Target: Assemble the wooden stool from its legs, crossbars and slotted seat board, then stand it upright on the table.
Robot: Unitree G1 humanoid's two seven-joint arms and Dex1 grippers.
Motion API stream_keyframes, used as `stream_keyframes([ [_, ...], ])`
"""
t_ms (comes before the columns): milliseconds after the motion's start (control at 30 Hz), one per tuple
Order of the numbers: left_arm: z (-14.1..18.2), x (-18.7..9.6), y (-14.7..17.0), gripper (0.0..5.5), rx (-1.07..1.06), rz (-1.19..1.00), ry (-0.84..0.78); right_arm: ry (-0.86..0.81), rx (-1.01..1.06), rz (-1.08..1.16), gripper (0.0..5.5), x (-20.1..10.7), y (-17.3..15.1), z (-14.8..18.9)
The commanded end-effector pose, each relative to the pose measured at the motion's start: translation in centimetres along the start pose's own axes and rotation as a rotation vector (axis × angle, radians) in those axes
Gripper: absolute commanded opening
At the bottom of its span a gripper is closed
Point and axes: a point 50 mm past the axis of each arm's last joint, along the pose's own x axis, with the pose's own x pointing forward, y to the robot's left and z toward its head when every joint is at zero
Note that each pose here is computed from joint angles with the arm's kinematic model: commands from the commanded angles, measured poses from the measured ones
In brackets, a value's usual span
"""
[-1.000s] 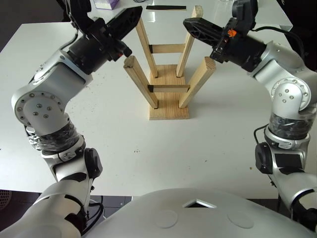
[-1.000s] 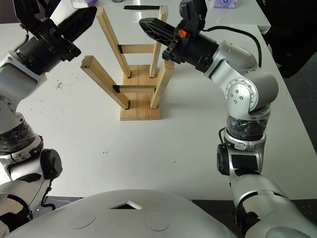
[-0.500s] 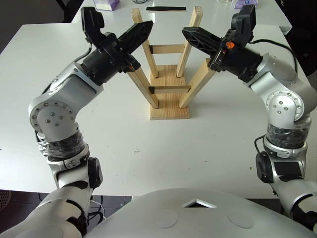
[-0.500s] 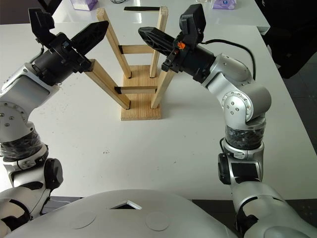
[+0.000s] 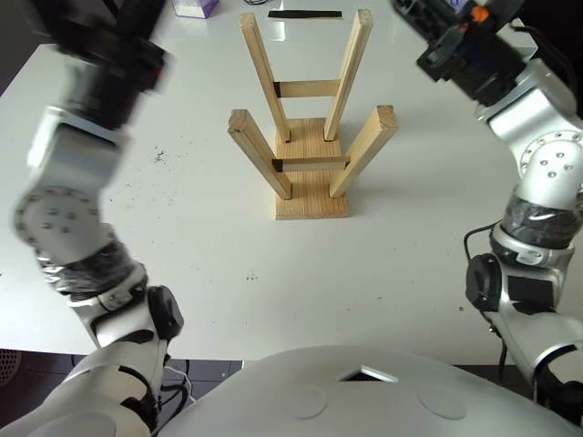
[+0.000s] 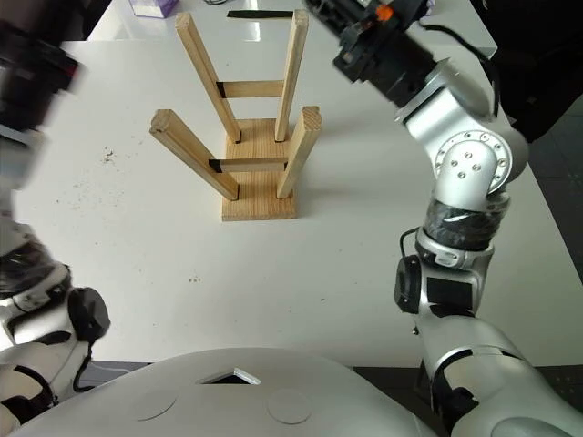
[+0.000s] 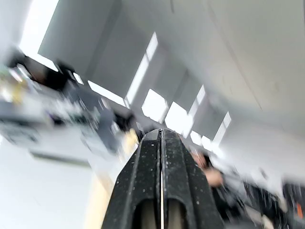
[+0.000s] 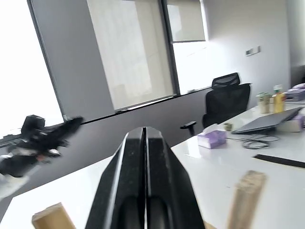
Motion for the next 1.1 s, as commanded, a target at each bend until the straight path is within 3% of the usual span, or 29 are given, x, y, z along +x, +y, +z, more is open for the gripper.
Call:
stream_keyframes([
  [33, -4.3, -5.7, 5.2, 0.03, 0.160, 0.211, 0.370, 0.307, -0.146, 0.028, 0.00, -1.5, -1.8, -6.3],
  [133, -9.2, -12.0, 6.7, 0.03, 0.160, 0.214, 0.718, 0.472, -0.231, 0.171, 0.00, -2.3, -2.2, -10.1],
  [233, -12.5, -15.7, 4.7, 0.03, 0.130, 0.094, 0.924, 0.531, -0.215, 0.302, 0.00, -2.2, -2.4, -11.8],
  [400, -16.3, -14.0, 1.4, 0.03, 0.080, -0.129, 0.949, 0.513, -0.151, 0.471, 0.00, -1.7, -1.8, -12.1],
  [567, -18.7, -12.1, 2.5, 0.03, 0.146, -0.087, 0.963, 0.546, -0.111, 0.667, 0.00, -1.6, 1.1, -13.7],
  [833, -18.7, -12.9, 5.0, 0.03, 0.235, 0.025, 0.994, 0.480, -0.015, 0.691, 0.00, -2.3, 6.3, -15.9],
  [1100, -13.5, -13.6, 7.8, 0.03, 0.325, 0.205, 0.859, 0.523, -0.084, 0.432, 0.00, -7.6, 7.0, -14.2],
])
